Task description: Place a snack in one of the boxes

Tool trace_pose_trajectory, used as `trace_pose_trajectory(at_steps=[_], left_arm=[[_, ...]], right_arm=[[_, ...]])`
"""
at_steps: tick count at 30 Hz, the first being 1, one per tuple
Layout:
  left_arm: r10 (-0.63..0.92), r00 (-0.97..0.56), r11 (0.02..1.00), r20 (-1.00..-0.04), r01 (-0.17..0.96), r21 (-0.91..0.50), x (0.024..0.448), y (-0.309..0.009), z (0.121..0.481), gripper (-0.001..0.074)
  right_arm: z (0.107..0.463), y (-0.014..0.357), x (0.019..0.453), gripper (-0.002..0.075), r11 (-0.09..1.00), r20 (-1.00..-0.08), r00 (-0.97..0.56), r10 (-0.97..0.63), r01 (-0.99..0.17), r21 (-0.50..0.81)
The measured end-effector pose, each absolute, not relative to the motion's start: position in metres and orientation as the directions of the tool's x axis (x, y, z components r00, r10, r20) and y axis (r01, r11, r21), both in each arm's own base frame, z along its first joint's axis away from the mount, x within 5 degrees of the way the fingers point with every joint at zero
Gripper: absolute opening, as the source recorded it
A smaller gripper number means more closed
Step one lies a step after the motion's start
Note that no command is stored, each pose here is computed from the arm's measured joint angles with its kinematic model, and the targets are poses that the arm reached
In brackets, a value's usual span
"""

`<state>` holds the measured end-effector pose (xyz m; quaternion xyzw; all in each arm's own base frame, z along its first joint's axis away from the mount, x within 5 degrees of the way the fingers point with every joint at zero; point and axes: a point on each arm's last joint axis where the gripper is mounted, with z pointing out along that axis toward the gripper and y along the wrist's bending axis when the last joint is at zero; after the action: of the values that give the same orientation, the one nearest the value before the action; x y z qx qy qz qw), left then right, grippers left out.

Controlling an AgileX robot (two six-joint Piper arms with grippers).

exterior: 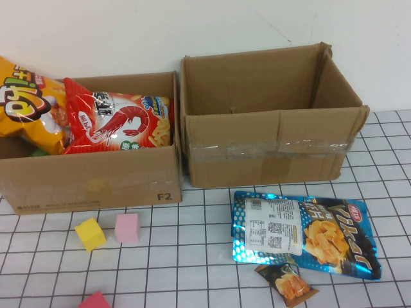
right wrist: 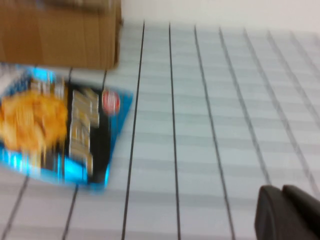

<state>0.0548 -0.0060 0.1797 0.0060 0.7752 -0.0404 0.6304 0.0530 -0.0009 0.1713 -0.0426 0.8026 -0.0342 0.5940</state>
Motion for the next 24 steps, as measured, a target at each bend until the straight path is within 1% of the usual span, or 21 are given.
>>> trace_pose_trajectory(at_steps=[3,6,8,11,12,14,16,19,21,24], left_arm=[[-0.052,-0.003,0.998,-0.999,0.028,-0.052,0.057,-0.002,0.198,-0.0003],[-0.056,0.245,0.998,-0.968,-0.012,-0.061,0.054,0.003,0.220,-0.0003],[-0.052,0.377,0.997,-0.925,-0.034,-0.070,0.050,0.006,0.232,-0.0003],[-0.042,0.516,0.995,-0.855,-0.056,-0.083,0.044,0.009,0.245,-0.0003],[-0.041,0.547,0.994,-0.836,-0.061,-0.088,0.042,0.009,0.247,-0.0003],[-0.036,0.614,0.992,-0.788,-0.072,-0.101,0.038,0.011,0.253,-0.0003],[-0.033,0.665,0.991,-0.746,-0.076,-0.111,0.034,0.012,0.258,-0.0003],[-0.065,0.711,0.988,-0.701,-0.053,-0.146,0.030,0.013,0.262,-0.0003],[-0.066,0.697,0.990,-0.714,-0.042,-0.132,0.030,0.012,0.265,-0.0003],[-0.013,0.616,0.999,-0.788,-0.024,-0.036,0.030,0.004,0.289,-0.0003]], right_arm=[[0.185,0.000,0.056,-0.0001,0.994,-0.983,-0.145,-0.111,-0.019,-0.109],[0.206,0.001,0.057,-0.0001,0.994,-0.990,0.092,-0.108,-0.005,-0.109],[0.220,0.002,0.054,-0.0001,0.995,-0.965,0.244,-0.097,0.002,-0.099],[0.234,0.002,0.049,-0.0001,0.997,-0.912,0.405,-0.074,0.002,-0.079],[0.237,0.002,0.048,-0.0001,0.997,-0.897,0.434,-0.078,0.006,-0.083],[0.240,0.002,0.046,-0.0001,0.991,-0.878,0.462,-0.127,0.033,-0.126],[0.238,0.002,0.047,-0.0001,0.984,-0.878,0.446,-0.174,0.053,-0.168],[0.238,0.002,0.047,-0.0001,0.980,-0.878,0.436,-0.199,0.064,-0.190],[0.238,0.002,0.048,-0.0001,0.978,-0.882,0.425,-0.206,0.065,-0.197],[0.251,0.002,0.047,-0.0001,0.973,-0.910,0.346,-0.228,0.059,-0.221]])
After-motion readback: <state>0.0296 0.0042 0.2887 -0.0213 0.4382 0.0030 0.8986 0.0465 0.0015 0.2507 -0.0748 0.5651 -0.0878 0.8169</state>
